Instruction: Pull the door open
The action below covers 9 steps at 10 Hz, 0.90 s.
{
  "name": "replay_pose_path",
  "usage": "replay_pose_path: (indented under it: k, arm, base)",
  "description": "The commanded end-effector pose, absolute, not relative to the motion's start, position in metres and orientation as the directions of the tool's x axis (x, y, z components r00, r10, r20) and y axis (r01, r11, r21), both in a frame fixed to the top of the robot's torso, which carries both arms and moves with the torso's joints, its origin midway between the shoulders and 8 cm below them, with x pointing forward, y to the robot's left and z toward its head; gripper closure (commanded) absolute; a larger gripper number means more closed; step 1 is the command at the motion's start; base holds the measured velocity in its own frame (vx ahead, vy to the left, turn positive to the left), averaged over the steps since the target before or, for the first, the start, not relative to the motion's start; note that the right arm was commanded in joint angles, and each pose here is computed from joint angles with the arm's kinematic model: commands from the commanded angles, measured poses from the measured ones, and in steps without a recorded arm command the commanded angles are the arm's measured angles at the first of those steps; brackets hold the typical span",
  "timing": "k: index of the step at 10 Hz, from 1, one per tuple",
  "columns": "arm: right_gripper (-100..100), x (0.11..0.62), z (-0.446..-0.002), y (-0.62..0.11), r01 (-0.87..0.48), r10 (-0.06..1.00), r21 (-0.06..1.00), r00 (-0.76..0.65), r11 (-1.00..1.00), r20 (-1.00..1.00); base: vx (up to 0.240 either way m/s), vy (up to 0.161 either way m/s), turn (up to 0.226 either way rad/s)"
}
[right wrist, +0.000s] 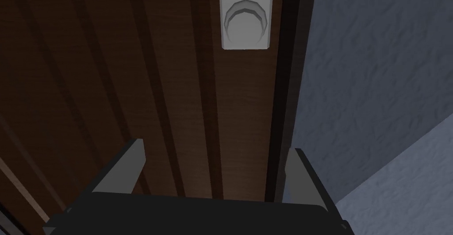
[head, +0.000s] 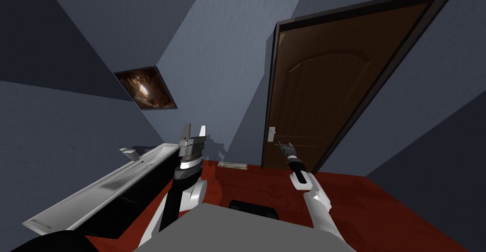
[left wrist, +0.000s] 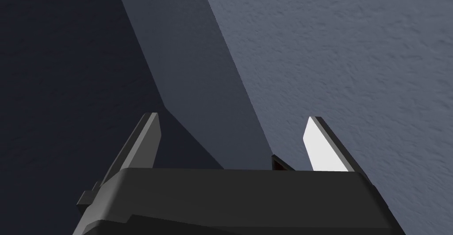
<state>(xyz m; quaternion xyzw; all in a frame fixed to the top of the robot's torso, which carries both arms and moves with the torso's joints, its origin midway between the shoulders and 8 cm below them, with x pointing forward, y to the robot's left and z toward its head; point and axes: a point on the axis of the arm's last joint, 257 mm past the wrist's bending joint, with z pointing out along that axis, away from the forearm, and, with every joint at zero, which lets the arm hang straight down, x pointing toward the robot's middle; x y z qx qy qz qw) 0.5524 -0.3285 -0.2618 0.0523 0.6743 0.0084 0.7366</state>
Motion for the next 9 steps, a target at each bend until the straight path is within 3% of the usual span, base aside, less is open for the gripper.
replay_pose_path:
  k: [1,6,9]
  arm:
    - [-100,0.555,-0.268,-0.325,0.058,0.071,0.075,0.077,0.995,-0.994]
    - [-100,0.569,-0.292,-0.304,0.043,0.009,0.01,0.011,0.999,-1.0]
    - [-100,0.564,-0.288,-0.333,0.063,-0.016,-0.015,0.016,0.998,-1.0]
  base:
    - [0.039,-0.049,0.025]
    - [0.046,-0.058,0.072]
    - [0.078,-0.004,0.043]
